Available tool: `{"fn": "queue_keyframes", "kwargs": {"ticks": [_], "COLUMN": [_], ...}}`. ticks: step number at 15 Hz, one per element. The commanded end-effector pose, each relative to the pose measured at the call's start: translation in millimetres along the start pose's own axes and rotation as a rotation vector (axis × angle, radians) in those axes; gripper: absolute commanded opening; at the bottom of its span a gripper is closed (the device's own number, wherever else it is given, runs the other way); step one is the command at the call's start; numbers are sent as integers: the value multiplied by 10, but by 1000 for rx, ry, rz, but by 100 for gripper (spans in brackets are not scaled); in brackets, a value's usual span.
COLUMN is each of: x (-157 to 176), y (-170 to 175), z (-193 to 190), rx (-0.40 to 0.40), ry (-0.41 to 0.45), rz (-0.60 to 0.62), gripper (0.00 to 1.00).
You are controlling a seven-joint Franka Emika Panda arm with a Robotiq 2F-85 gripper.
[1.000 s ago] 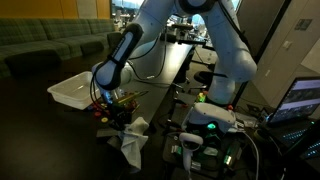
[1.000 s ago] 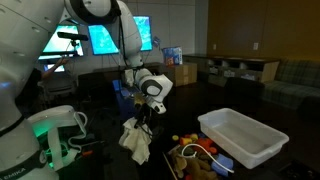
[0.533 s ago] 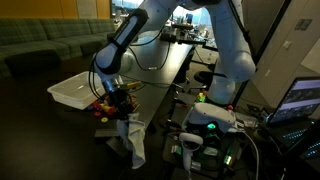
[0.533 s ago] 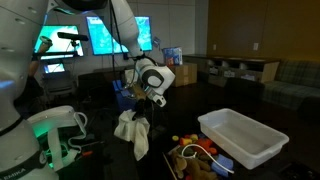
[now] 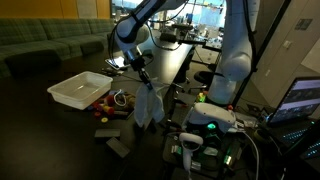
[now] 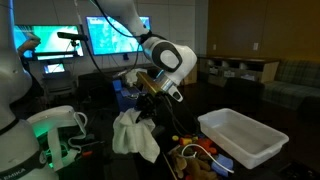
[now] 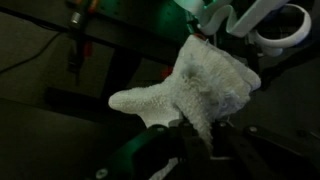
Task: Pick up the towel from the countertop, sweep the objects to the left and put the towel in the container.
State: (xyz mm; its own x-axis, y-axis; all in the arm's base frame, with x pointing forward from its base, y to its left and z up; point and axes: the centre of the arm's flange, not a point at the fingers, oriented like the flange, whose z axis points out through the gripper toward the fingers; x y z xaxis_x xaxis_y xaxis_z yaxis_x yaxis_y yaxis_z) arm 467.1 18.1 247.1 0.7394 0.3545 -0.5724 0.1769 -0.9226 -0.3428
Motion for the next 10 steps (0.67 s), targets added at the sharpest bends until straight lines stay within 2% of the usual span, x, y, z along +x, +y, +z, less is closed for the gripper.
{"fn": "queue_keyframes", "kwargs": {"ticks": [1,5,7,10], "x": [-429,-471,-336,92], "y": [606,1276,1528,1800], "z": [-331,-543,-585,-460], "rx": [-90,-204,-271,-401], "ry": [6,99,176,273], "rz": [59,239,304,342], "gripper": [6,6,6,6]}}
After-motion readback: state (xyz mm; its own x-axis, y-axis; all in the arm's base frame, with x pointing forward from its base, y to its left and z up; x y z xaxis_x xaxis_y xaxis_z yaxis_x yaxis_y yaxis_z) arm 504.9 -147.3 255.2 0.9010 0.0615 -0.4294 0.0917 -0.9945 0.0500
